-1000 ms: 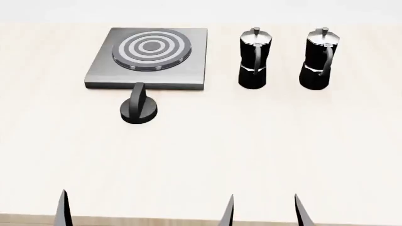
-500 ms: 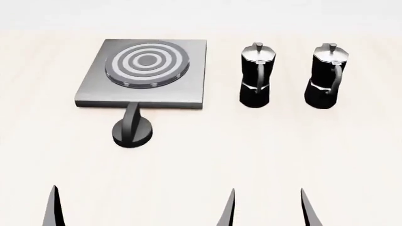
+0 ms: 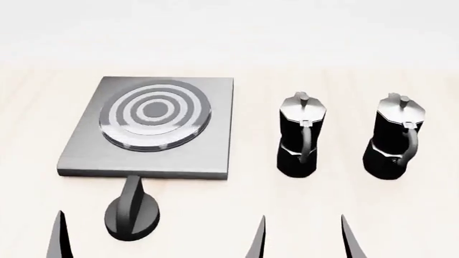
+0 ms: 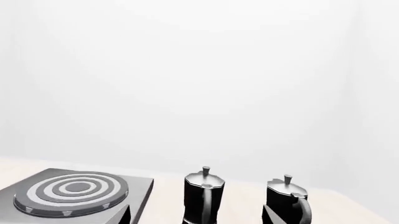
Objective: Turn off the stove.
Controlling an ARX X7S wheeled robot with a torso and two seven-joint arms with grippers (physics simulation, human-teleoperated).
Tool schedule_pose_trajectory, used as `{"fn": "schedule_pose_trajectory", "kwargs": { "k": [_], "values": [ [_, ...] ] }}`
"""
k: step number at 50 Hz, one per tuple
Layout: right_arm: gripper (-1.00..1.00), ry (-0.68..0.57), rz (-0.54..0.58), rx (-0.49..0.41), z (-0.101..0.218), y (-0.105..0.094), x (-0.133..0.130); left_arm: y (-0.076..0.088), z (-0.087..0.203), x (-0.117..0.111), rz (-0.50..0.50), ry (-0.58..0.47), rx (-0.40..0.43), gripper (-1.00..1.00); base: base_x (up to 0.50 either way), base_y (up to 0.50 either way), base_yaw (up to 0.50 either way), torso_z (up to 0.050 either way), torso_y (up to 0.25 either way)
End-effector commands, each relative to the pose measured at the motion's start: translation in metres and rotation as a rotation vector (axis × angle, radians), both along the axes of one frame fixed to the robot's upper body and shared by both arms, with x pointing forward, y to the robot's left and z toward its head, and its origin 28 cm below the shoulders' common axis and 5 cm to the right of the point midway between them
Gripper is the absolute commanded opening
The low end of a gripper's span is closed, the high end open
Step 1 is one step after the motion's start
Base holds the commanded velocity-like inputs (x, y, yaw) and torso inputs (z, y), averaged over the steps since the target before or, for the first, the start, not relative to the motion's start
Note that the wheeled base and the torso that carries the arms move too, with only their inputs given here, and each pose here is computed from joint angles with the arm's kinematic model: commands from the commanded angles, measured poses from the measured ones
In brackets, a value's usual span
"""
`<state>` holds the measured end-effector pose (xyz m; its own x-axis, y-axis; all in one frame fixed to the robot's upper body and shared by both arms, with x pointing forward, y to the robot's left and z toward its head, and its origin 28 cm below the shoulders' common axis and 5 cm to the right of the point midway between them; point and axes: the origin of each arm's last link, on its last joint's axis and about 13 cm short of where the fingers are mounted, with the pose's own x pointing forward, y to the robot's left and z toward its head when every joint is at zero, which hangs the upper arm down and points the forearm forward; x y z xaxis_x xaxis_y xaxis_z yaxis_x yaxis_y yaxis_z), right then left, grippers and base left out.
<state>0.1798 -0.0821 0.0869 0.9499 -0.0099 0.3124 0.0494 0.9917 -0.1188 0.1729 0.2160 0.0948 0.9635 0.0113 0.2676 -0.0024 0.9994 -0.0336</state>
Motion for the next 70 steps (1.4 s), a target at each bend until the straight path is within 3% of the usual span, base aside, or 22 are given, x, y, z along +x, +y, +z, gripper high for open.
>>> {"fn": "schedule_pose_trajectory", "kwargs": {
  "k": [1,20,38,70],
  "values": [
    [1.0,0.006,0.018,0.002,0.0001,0.0006,-0.0001,0.0018,0.0024,0.0006,0.006,-0.007,-0.008,1.0,0.5,0.0,0.0,0.0,0.0],
    [1.0,0.021,0.034,0.0,-0.002,0.0019,0.0019,0.0006,0.0016,0.0016,0.006,-0.005,-0.003,1.0,0.49,0.0,0.0,0.0,0.001],
    [1.0,0.032,0.036,-0.007,-0.0035,0.0022,0.0024,-0.0005,-0.0013,0.0012,-0.001,0.001,0.02,1.0,0.0,0.0,0.0,0.0,-0.016],
    [1.0,0.041,0.05,-0.011,-0.0057,0.0036,0.002,0.0007,0.001,0.0004,0.005,-0.004,0.01,1.0,0.0,0.0,0.0,-0.006,-0.173]
  ]
}}
